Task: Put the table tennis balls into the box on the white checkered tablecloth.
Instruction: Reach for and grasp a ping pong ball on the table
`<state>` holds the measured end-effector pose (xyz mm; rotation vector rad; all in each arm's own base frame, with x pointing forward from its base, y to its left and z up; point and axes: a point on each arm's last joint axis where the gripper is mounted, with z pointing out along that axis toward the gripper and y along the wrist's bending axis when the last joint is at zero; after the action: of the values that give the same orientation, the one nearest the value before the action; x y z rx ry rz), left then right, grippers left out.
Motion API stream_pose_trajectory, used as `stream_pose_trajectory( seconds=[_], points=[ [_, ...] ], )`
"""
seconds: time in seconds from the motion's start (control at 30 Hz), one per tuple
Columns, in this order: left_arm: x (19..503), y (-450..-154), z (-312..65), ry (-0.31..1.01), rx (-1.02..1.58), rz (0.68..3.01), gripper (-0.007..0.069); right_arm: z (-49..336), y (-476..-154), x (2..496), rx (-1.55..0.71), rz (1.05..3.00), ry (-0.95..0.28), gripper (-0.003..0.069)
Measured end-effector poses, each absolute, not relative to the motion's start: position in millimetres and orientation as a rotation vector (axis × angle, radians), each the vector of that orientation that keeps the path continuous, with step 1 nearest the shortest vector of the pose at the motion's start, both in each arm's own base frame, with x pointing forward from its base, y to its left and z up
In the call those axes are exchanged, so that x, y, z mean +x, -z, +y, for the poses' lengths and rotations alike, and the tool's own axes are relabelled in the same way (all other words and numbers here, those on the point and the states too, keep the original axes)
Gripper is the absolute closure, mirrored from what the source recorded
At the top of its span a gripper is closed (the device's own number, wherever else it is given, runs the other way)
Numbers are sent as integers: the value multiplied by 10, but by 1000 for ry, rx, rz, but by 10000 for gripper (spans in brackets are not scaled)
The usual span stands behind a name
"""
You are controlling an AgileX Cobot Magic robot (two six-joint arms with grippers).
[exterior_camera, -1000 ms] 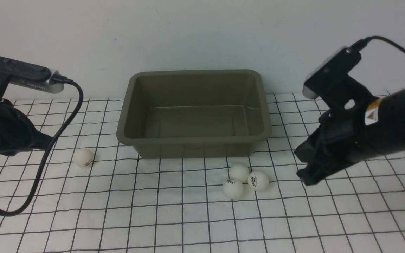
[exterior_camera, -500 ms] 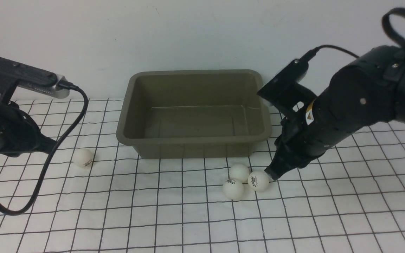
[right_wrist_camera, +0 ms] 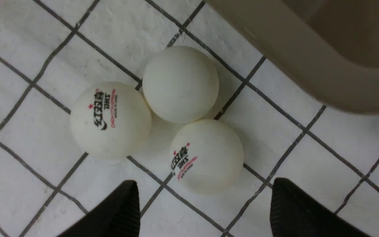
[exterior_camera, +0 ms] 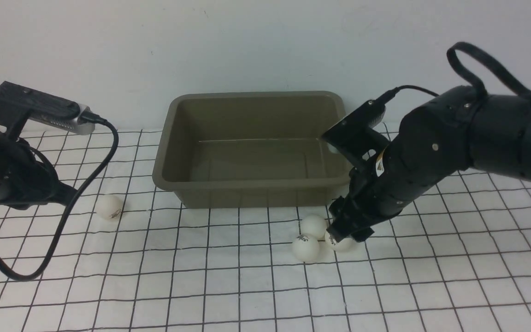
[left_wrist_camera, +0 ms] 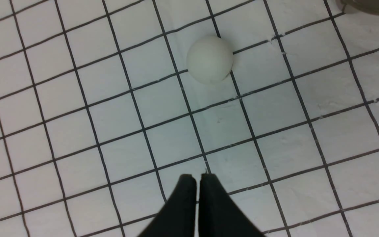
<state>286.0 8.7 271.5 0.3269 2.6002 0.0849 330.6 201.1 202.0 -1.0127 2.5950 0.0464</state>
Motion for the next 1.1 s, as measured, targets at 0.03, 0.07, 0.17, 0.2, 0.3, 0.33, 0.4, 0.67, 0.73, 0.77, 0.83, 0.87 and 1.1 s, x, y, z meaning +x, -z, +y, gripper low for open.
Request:
stream_pose_trajectory(
  seconds=[0.03, 0.07, 0.17, 0.2, 0.3, 0.33, 0.4, 0.67, 0.73, 0.77, 0.83, 0.87, 1.1],
  points=[
    [2860, -2715, 87, -85, 327, 2600, 629, 2031, -2006, 3339, -1015, 2602, -44, 175],
    [2860, -2715, 87, -85, 327, 2600, 629, 2039, -1987, 3352, -1018, 2609, -42, 175],
    [2860, -2715, 87, -85, 327, 2600, 629, 2069, -1946, 3402, -1021, 2621, -39, 175],
    [2860, -2715, 87, -85, 327, 2600, 629, 2078, -1923, 3415, -1022, 2627, -38, 175],
    [2860, -2715, 87, -86, 331, 2600, 629, 2086, -1851, 3429, -1033, 2646, -32, 175],
    [2860, -2715, 87, -86, 331, 2600, 629, 2090, -1840, 3435, -1033, 2648, -32, 175],
    [2860, -2715, 87, -86, 332, 2600, 629, 2094, -1809, 3440, -1037, 2655, -31, 175],
    [2860, -2715, 87, -88, 334, 2599, 629, 2102, -1779, 3452, -1048, 2647, -31, 175],
    [2860, -2715, 88, -88, 335, 2599, 629, 2105, -1778, 3456, -1050, 2642, -32, 175],
    [2860, -2715, 88, -88, 335, 2599, 629, 2107, -1776, 3459, -1051, 2640, -32, 175],
    [2860, -2715, 88, -88, 336, 2599, 629, 2110, -1770, 3464, -1052, 2638, -32, 175],
    [2860, -2715, 88, -89, 336, 2599, 629, 2111, -1759, 3466, -1053, 2640, -32, 176],
    [2860, -2715, 89, -91, 337, 2599, 629, 2120, -1645, 3480, -1064, 2663, -25, 207]
  ],
)
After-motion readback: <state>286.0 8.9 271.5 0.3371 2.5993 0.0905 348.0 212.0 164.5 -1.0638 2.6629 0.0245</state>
